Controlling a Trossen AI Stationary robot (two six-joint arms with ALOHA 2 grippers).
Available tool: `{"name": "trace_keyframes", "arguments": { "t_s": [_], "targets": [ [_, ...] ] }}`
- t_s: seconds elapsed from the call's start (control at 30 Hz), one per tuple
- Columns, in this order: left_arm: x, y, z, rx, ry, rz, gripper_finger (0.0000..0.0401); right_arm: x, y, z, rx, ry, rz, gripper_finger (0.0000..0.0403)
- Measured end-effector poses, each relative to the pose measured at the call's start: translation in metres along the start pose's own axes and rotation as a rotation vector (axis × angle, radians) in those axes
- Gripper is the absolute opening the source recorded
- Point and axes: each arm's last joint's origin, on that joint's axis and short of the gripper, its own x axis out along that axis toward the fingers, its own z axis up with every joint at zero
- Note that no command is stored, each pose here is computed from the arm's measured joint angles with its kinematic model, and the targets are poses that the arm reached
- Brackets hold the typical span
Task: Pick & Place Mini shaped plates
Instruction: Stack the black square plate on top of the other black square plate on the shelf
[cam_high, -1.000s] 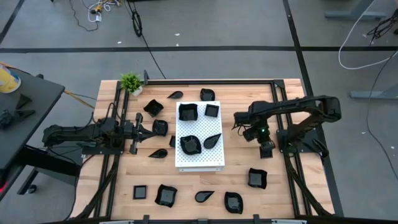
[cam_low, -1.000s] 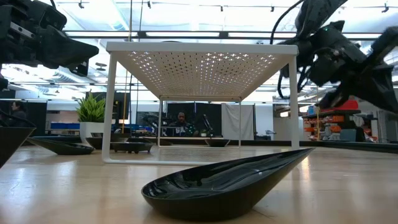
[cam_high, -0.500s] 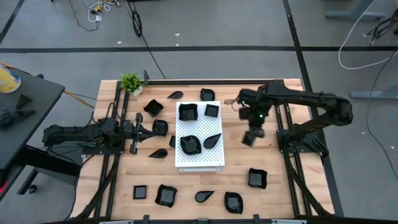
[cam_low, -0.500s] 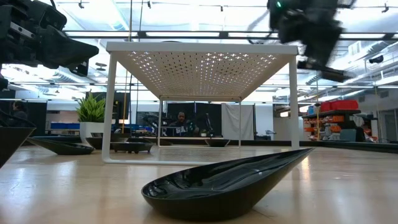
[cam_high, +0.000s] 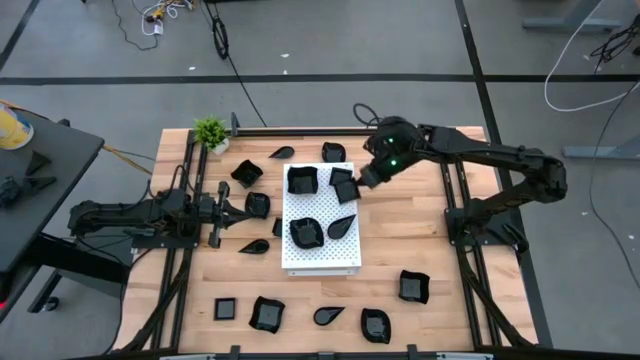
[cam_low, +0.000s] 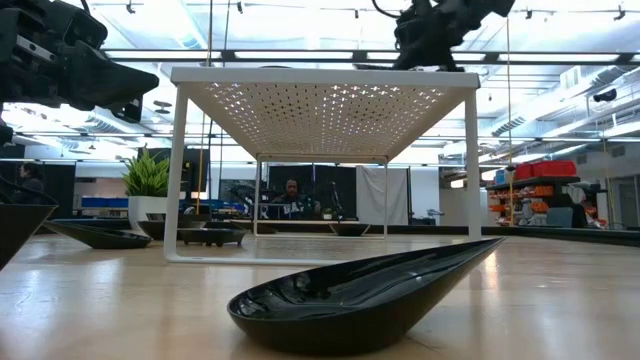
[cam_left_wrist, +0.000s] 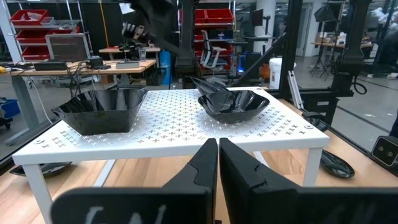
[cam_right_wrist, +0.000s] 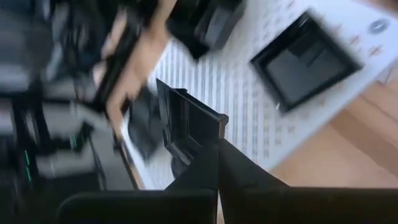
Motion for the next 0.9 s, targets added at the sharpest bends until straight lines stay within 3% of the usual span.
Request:
{"name": "trace_keyframes", "arguments": {
  "t_s": [0.23, 0.47, 0.6, 0.9],
  "targets": [
    [0.0, 0.0, 0.0, 0.0, 0.0, 0.0, 0.0021, 0.011, -0.014, 0.003, 0.317, -0.16, -0.084, 0.0],
    [0.0, 0.0, 0.0, 0.0, 0.0, 0.0, 0.0021, 0.029, -0.036, -0.001, 0.579, -0.255, -0.059, 0.0],
    [0.0, 0.0, 0.0, 0.0, 0.0, 0.0, 0.0021, 0.031, -0.042, 0.0, 0.653, -0.3, -0.058, 0.0],
    [0.0, 0.0, 0.0, 0.0, 0.0, 0.0, 0.0021, 0.034, -0.049, -0.004, 0.685, -0.289, -0.085, 0.0]
  ]
}}
